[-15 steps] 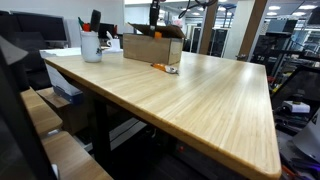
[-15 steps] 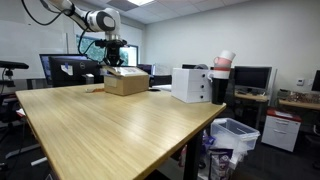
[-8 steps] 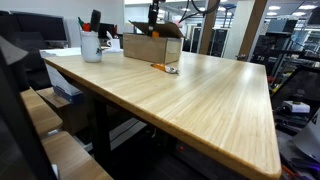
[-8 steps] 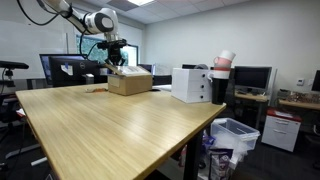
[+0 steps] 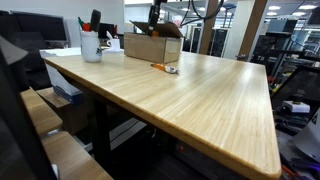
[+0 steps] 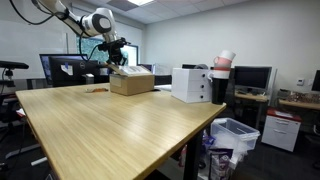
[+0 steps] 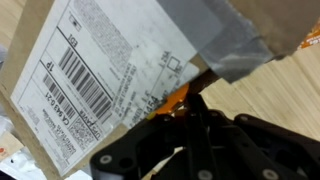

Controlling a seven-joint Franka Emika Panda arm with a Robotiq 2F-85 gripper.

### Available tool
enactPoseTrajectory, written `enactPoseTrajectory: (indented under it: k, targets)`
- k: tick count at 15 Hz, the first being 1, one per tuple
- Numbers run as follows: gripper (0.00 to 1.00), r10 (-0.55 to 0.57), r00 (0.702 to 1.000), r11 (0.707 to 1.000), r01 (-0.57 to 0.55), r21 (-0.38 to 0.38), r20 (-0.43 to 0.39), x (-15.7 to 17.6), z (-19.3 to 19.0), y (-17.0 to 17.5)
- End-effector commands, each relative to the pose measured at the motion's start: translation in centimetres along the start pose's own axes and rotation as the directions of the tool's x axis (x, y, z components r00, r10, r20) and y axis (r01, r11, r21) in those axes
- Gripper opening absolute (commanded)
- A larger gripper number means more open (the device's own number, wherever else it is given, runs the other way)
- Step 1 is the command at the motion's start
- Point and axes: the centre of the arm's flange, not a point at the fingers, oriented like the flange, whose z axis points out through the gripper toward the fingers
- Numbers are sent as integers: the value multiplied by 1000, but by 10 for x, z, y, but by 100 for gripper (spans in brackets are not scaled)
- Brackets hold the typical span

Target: Close the cardboard box

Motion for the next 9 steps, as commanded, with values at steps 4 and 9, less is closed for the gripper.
enactPoseTrajectory:
  k: [4, 9]
  targets:
    - [2, -58, 998, 987, 62, -151, 35, -23, -8, 5]
    - [2, -57, 994, 971, 77, -224, 98, -28, -4, 17]
